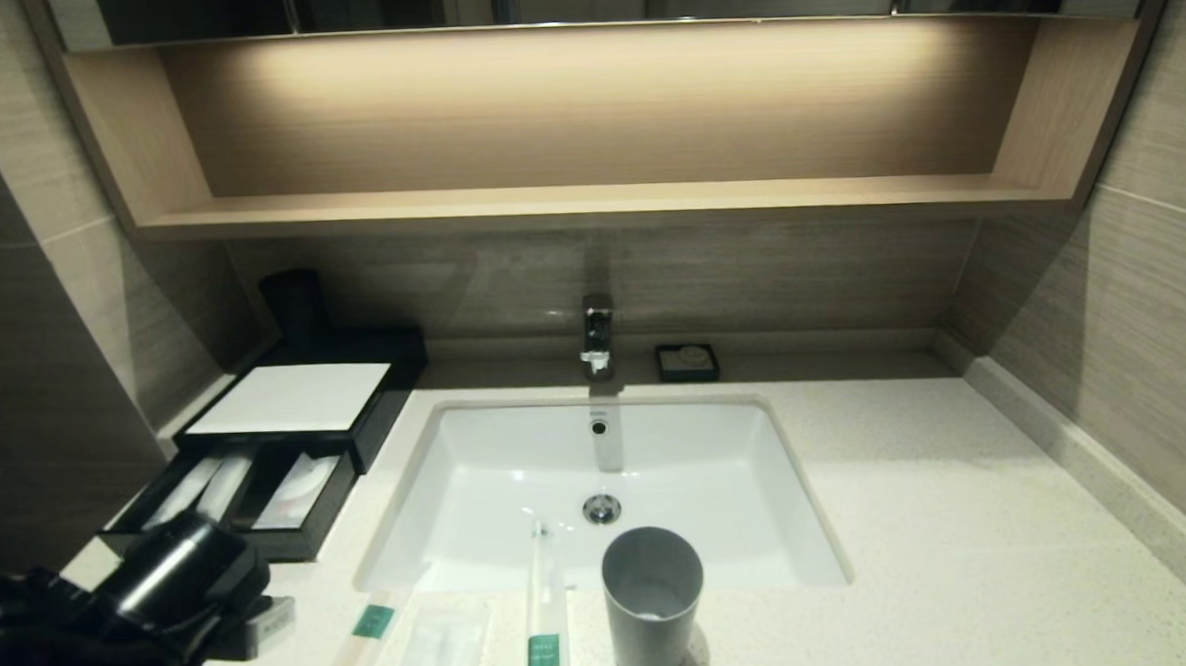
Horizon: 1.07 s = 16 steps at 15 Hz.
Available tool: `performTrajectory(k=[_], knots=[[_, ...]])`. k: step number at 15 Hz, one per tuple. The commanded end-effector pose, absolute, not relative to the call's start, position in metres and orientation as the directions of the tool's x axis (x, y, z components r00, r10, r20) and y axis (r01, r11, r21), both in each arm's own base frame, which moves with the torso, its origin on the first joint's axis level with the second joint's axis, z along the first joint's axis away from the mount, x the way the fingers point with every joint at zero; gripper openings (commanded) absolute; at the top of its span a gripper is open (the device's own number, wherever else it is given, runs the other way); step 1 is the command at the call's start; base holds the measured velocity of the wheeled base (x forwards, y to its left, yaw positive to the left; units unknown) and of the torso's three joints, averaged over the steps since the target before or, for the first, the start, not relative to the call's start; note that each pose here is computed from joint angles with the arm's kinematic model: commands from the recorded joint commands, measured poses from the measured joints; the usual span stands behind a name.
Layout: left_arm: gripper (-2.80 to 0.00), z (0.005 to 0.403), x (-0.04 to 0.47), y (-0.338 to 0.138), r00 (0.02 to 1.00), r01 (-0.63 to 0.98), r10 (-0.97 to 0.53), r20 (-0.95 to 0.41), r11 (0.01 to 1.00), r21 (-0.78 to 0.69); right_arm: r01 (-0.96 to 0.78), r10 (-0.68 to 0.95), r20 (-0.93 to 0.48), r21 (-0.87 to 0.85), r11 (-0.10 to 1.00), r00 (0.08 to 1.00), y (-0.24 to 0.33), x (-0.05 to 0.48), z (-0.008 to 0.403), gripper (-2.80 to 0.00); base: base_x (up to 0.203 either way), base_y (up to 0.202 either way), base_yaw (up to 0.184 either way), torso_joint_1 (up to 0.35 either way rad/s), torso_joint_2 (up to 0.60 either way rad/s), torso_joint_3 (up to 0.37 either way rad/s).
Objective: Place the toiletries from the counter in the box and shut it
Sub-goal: Pick up the bathroom toiletry
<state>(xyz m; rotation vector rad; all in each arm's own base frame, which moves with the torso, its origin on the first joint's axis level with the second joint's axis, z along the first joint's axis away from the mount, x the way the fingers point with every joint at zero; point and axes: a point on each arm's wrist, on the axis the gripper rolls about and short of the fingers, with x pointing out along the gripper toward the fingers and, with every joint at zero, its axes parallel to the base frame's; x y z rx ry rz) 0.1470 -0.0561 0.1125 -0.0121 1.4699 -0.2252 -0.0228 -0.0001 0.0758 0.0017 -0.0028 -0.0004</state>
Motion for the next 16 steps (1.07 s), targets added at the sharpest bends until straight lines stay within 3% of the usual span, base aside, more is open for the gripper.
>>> performTrajectory(k=[1,7,16], knots=[[0.00,0.109,0.148,-0.057,0.060,0.137,-0.151,-0.987,0.980,-0.142,0.000,0.000,0.002,0.002,1.000,1.000,0.000,-0.023,0.075,-2.80,0.000,0.000,0.000,0.000,0.00,0.000],[0.00,0.096,0.155,-0.060,0.012,0.130,-0.128,-0.992,0.984,-0.126,0.000,0.000,0.002,0.002,1.000,1.000,0.000,-0.023,0.075,-2.80,0.000,0.000,0.000,0.000,0.00,0.000],[0.00,0.091,0.161,-0.062,0.056,0.120,-0.140,-0.989,0.984,-0.132,0.000,0.000,0.002,0.002,1.000,1.000,0.000,-0.023,0.075,-2.80,0.000,0.000,0.000,0.000,0.00,0.000]])
